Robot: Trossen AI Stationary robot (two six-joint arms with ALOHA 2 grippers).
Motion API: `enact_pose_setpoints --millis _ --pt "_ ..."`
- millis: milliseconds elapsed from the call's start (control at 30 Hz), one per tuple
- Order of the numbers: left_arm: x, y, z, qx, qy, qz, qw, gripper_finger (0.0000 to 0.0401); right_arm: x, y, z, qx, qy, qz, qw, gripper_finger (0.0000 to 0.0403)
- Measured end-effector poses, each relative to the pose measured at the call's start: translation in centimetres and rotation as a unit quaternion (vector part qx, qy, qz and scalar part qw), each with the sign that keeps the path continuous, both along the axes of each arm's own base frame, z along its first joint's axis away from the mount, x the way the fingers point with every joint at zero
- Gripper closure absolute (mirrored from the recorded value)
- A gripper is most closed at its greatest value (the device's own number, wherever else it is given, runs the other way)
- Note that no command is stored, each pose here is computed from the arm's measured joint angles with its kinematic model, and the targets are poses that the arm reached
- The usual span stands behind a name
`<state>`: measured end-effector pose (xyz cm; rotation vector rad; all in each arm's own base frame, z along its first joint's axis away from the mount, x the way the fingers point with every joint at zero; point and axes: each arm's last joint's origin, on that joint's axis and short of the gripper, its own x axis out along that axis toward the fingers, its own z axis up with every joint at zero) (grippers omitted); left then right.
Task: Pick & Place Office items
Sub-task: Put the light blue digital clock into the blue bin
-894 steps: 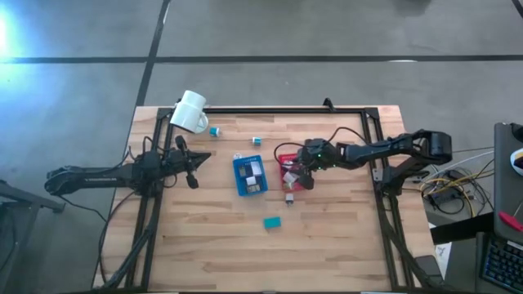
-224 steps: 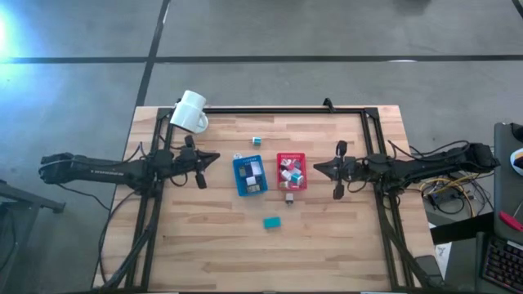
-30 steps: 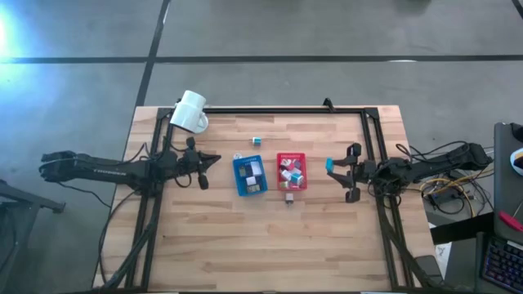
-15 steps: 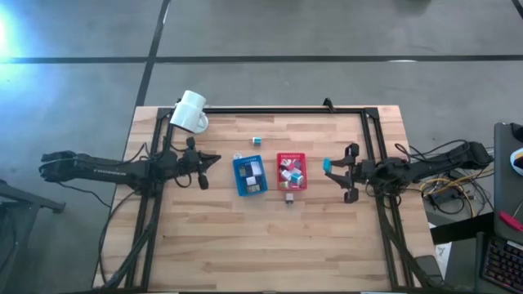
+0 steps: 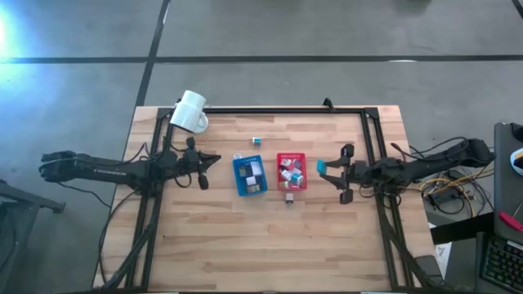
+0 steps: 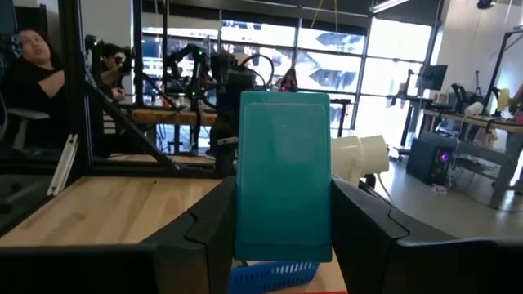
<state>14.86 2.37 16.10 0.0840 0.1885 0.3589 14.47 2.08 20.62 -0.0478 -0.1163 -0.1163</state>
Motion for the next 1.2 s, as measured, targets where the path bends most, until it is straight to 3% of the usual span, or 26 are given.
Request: enact_pose_setpoints --millis 733,1200 --pt "0.0 0.0 0.0 0.000 0.000 -0.001 1.000 0.0385 2.9 0.6 0.6 0.000 0.048 0.000 0.999 0.0250" --pt "0.0 0.0 0.0 0.000 0.001 0.001 1.000 0.0385 6.5 1.3 0.8 -0.021 0.098 -0.001 0.995 0.0250"
